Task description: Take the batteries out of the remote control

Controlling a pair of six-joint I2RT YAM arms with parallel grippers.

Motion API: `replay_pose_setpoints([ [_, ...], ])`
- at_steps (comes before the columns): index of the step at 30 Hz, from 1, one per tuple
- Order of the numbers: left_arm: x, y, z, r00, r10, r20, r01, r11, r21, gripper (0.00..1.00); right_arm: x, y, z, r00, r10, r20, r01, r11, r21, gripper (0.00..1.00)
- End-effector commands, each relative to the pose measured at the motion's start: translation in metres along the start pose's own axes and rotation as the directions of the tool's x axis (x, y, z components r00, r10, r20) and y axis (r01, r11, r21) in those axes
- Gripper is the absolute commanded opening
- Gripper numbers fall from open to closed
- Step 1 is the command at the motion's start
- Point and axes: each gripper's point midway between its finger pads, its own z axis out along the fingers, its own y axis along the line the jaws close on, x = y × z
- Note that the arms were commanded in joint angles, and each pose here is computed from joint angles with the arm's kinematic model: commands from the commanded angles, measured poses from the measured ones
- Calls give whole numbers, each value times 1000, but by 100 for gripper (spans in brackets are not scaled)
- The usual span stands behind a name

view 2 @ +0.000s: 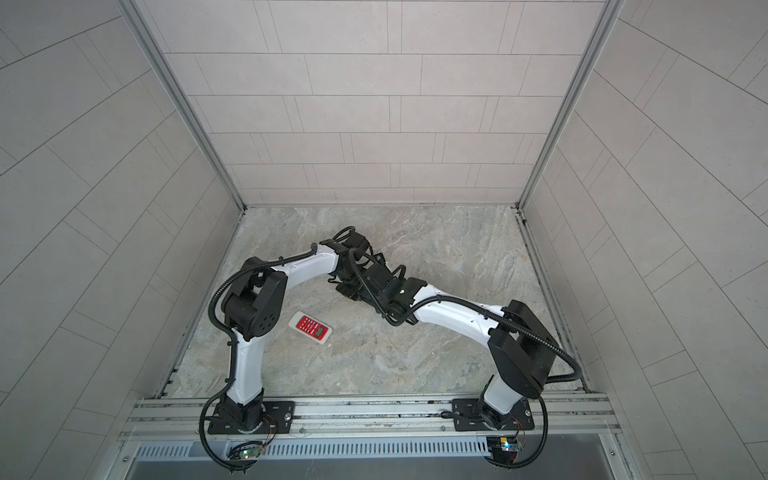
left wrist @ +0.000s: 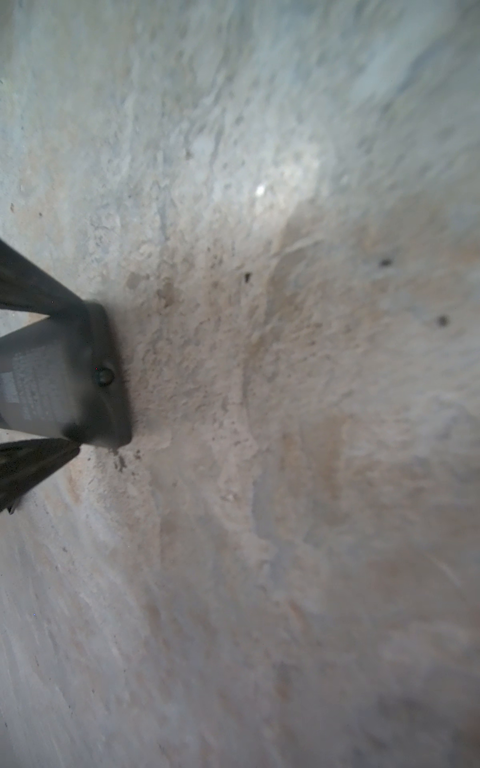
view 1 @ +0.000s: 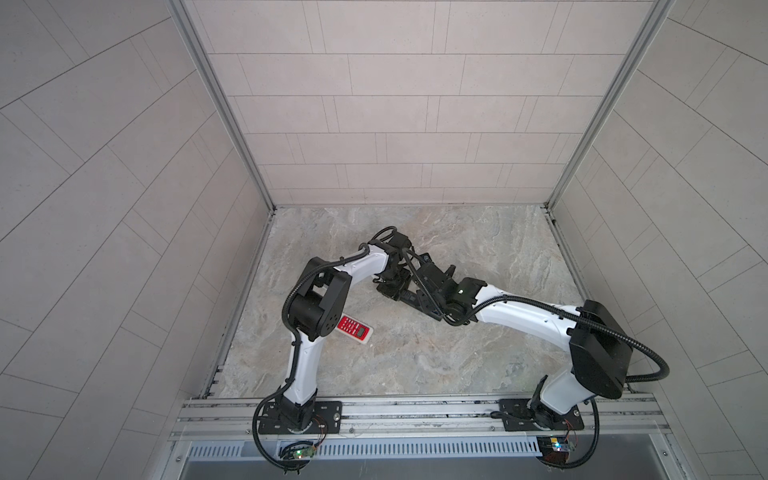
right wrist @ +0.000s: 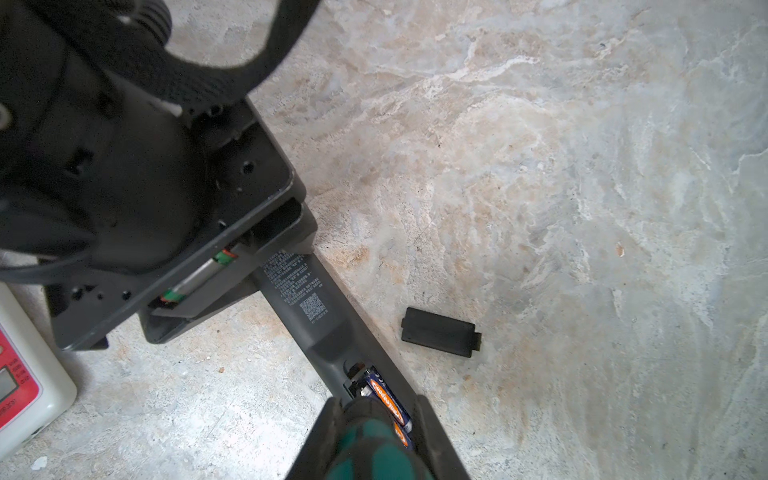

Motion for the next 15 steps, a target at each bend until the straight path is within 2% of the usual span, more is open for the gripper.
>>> replay_pose_setpoints([
  [1,-9,13,6,999,-26,31,28,998,-55,49,-8,-11,-14,1000,-21,20,20,999,41,0],
  [4,-9,14,7,999,-27,34,29,998,-60,46,-10,-12,-16,999,-33,16,32,998,46,0],
  [15,-11,17,8,999,-36,37,39,997,-68,46,-11,-18,-23,997,-81,-13,82,993,83,0],
])
